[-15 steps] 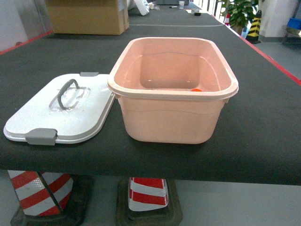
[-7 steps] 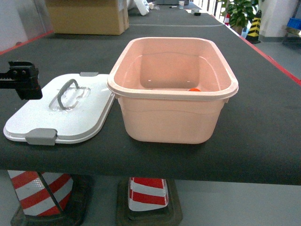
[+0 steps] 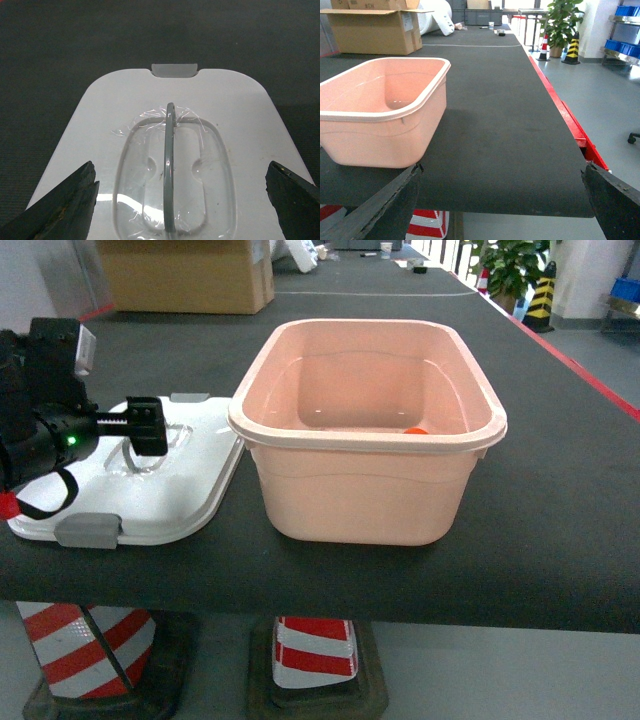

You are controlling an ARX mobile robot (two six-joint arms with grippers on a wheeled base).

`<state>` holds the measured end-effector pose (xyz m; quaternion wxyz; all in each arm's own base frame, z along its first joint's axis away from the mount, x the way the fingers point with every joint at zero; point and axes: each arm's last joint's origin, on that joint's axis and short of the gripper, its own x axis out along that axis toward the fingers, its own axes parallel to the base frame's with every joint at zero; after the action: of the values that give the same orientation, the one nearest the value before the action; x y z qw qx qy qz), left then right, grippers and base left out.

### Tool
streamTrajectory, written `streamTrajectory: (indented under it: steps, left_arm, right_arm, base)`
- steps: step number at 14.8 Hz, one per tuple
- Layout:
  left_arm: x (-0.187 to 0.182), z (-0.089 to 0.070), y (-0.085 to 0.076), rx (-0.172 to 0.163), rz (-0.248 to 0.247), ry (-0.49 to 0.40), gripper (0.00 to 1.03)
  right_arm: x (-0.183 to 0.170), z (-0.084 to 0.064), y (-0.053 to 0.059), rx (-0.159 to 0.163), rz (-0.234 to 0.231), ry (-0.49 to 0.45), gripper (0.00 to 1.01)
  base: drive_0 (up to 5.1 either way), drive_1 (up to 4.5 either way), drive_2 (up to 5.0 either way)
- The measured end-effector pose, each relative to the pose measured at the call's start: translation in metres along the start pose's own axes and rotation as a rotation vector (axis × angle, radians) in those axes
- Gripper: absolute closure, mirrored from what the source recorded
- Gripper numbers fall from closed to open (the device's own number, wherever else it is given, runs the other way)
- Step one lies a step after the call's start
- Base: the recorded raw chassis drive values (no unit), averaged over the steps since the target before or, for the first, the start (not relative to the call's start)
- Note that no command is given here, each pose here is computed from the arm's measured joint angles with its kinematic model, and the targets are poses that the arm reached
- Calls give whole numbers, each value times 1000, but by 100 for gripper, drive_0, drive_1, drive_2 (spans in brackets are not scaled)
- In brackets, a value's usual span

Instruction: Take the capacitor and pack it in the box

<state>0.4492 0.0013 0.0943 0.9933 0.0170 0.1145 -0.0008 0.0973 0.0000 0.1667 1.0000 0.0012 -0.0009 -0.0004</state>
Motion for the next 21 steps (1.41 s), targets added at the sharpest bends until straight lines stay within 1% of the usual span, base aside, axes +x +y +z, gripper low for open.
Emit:
streamTrajectory:
  steps: [3,5,8,9,10,12,13,14,16,20,21]
  left_arm:
    - [28,-18,-6,3,-13,45,5]
    - [40,-23,-8,6,-12,63,5]
    - [46,-18,-7,7,-10,68,37]
    - [48,-16,-7,8,-10,70,50]
    - [48,-16,-5,13,-7,75,60]
    - [48,-17,-2,26,-2,87,85]
    - [48,-17,0,26,5,87,96]
    - [48,-17,2,25,5,87,101]
    - [47,-15,6,23,12,83,101]
    - [42,-5,13,19,27,72,101]
    - [30,29,23,7,57,27,101]
  right_arm:
    - [0,0,0,0,0,0,3]
    - [0,0,0,0,0,0,3]
    - [0,0,0,0,0,0,3]
    - [0,0,0,0,0,0,3]
    - [0,0,0,0,0,0,3]
    - [0,0,0,0,0,0,3]
    - [0,0,0,0,0,0,3]
    - [0,0,0,0,0,0,3]
    - [0,0,0,0,0,0,3]
    - [0,0,0,0,0,0,3]
    - [0,0,0,0,0,0,3]
  base:
    - [0,0,0]
    - [0,0,0]
    - [0,0,0]
    - [0,0,0]
    - [0,0,0]
    - [0,0,0]
    - [0,0,0]
    - [0,0,0]
    - [0,0,0]
    - [0,0,0]
    - [0,0,0]
